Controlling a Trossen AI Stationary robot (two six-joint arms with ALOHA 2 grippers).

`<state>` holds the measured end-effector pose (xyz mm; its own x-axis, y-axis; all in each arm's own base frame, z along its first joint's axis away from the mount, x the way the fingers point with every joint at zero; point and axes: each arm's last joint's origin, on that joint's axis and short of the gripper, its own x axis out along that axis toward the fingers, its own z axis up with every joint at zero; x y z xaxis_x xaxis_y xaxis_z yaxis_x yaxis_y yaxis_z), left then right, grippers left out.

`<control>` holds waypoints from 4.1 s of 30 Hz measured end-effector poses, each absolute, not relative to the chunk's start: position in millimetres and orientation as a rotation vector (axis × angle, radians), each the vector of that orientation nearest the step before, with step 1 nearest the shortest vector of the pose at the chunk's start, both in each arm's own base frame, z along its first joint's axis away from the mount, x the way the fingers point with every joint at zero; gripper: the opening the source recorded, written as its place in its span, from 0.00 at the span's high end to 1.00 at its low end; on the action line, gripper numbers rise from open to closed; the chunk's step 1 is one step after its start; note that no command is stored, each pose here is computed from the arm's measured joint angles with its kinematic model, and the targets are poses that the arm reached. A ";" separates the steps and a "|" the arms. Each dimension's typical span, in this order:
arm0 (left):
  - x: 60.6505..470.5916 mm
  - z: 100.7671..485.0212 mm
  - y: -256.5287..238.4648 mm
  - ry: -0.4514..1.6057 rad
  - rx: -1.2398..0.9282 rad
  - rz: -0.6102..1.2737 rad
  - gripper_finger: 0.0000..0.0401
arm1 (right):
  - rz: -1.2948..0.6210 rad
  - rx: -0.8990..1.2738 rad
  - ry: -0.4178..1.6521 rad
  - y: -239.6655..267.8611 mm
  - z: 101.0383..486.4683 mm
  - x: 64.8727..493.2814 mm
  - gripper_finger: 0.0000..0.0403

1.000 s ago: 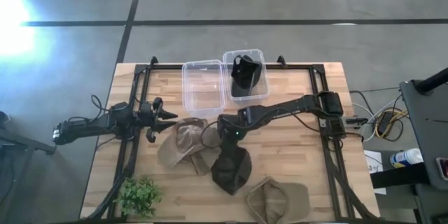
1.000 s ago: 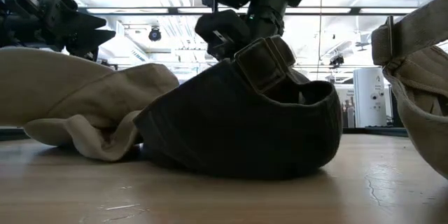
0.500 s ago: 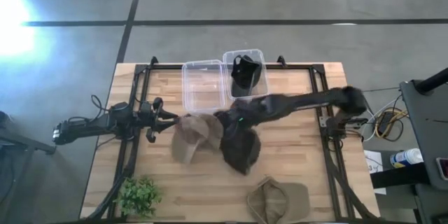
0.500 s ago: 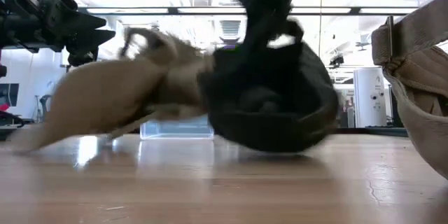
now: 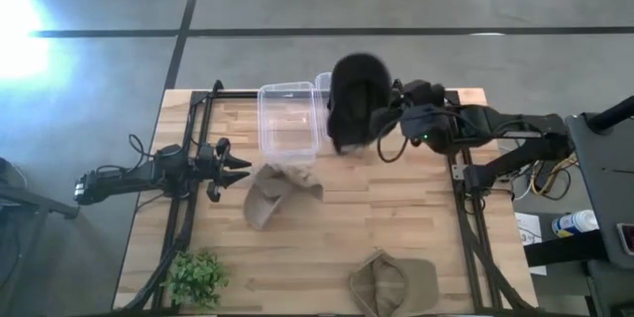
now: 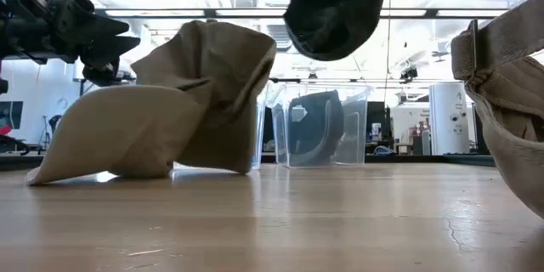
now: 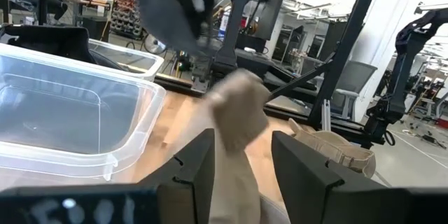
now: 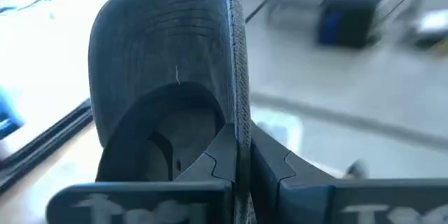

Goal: Pick & Place hat
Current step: Put the black cap into the right transparent bin, then put the left brown cap into the left transparent bin

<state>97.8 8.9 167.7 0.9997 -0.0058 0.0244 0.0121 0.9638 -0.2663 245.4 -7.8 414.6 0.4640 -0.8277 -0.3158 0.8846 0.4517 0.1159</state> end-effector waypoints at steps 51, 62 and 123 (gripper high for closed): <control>97.8 167.7 8.9 -0.024 -0.270 -0.009 0.66 | -1.079 0.238 0.806 -129.5 307.0 328.8 0.53; 97.8 167.7 8.9 -0.024 -0.270 -0.009 0.66 | -0.908 0.143 0.682 -86.2 362.5 302.3 0.43; 147.7 157.0 -9.5 0.852 -1.003 0.455 0.56 | -0.793 0.125 0.712 -52.7 359.9 306.5 0.44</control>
<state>147.7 -9.5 157.0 0.6045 -0.0411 -0.7955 -0.6838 0.4856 -0.5446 306.5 -52.7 359.9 0.4849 -0.6088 -0.6279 0.6899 0.7075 -0.1533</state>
